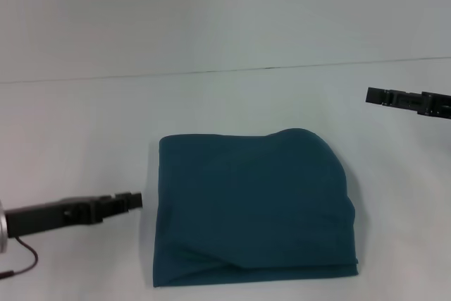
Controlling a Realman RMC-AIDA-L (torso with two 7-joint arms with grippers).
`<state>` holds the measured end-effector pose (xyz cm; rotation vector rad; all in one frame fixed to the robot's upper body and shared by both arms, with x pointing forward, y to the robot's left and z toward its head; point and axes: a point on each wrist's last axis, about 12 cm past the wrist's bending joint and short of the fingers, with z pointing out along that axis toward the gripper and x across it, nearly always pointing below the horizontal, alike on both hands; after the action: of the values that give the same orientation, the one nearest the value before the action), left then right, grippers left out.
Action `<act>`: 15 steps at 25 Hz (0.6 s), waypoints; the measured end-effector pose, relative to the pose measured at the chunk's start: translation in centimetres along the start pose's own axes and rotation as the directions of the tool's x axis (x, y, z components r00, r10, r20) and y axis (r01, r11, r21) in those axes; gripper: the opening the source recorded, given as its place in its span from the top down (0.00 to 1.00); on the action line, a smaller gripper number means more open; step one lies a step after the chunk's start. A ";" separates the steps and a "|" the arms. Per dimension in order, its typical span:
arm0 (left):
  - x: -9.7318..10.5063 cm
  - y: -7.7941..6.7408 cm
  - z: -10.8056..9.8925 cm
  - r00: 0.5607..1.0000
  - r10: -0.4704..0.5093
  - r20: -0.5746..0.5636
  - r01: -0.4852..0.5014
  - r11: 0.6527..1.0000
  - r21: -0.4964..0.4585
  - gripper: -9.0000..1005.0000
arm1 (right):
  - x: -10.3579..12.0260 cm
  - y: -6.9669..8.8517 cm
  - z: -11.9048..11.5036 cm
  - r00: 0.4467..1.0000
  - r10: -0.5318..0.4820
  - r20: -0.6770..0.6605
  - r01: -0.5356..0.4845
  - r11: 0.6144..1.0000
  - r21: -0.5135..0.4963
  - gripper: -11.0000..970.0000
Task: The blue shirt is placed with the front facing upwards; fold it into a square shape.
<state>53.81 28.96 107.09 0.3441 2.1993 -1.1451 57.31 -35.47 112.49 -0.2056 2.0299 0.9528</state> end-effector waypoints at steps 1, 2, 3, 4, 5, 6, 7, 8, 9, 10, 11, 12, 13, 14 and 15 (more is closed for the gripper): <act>-0.3 0.0 -0.2 1.000 0.008 0.023 -0.008 1.000 -0.003 0.84 | 0.0 0.0 0.0 1.000 -0.004 0.002 0.004 1.000 0.001 0.04; -0.6 0.0 -0.3 0.999 0.019 0.044 -0.019 1.000 -0.001 0.82 | -0.1 0.0 -0.1 1.000 -0.011 0.005 0.011 1.000 0.000 0.04; -1.0 -0.1 -0.3 0.997 0.034 0.065 -0.034 0.999 0.003 0.80 | -0.1 0.0 -0.1 1.000 -0.023 0.010 0.023 1.000 -0.001 0.04; -1.4 -0.3 -0.2 0.994 0.060 0.093 -0.062 0.998 0.012 0.78 | -0.2 0.1 0.0 0.999 -0.033 0.015 0.033 0.999 -0.004 0.04; -1.7 -0.5 -0.1 0.991 0.081 0.110 -0.084 0.996 0.018 0.75 | -0.2 0.1 0.1 0.999 -0.049 0.023 0.049 0.999 -0.009 0.04; -2.0 -0.6 0.1 0.986 0.102 0.130 -0.106 0.994 0.025 0.71 | -0.2 0.3 0.2 0.998 -0.063 0.031 0.064 0.998 -0.017 0.04; -2.2 -0.8 0.2 0.982 0.119 0.145 -0.125 0.992 0.032 0.68 | -0.1 0.5 0.5 0.996 -0.081 0.035 0.082 0.996 -0.029 0.04; -2.4 -1.0 0.3 0.977 0.136 0.162 -0.144 0.989 0.039 0.65 | 0.1 0.7 0.7 0.995 -0.094 0.035 0.095 0.995 -0.040 0.04; -2.6 -1.2 0.5 0.971 0.154 0.182 -0.166 0.985 0.049 0.62 | 0.3 0.9 1.0 0.994 -0.108 0.034 0.110 0.993 -0.052 0.04; -2.6 -1.5 0.6 0.966 0.167 0.198 -0.182 0.981 0.061 0.58 | 0.5 1.1 1.2 0.991 -0.127 0.031 0.129 0.989 -0.067 0.04; -2.7 -1.7 0.6 0.960 0.180 0.216 -0.200 0.977 0.074 0.55 | 0.8 1.4 1.3 0.988 -0.150 0.027 0.152 0.985 -0.084 0.04; -2.6 -2.0 0.7 0.951 0.195 0.239 -0.222 0.971 0.091 0.51 | 1.1 1.7 1.5 0.984 -0.174 0.023 0.175 0.979 -0.102 0.04; -2.2 -2.4 0.7 0.939 0.217 0.268 -0.253 0.961 0.110 0.47 | 1.5 1.9 1.6 0.980 -0.200 0.020 0.201 0.972 -0.119 0.04; -2.2 -2.4 0.7 0.939 0.217 0.268 -0.253 0.961 0.110 0.43 | 1.8 2.1 1.7 0.975 -0.220 0.020 0.221 0.966 -0.132 0.04; -2.1 -2.5 0.7 0.934 0.227 0.275 -0.266 0.958 0.112 0.39 | 2.2 2.3 1.8 0.969 -0.246 0.022 0.247 0.958 -0.146 0.04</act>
<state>54.51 27.03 109.73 0.4897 1.7918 -1.1443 56.04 -32.21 111.52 -0.5249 1.8773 0.9436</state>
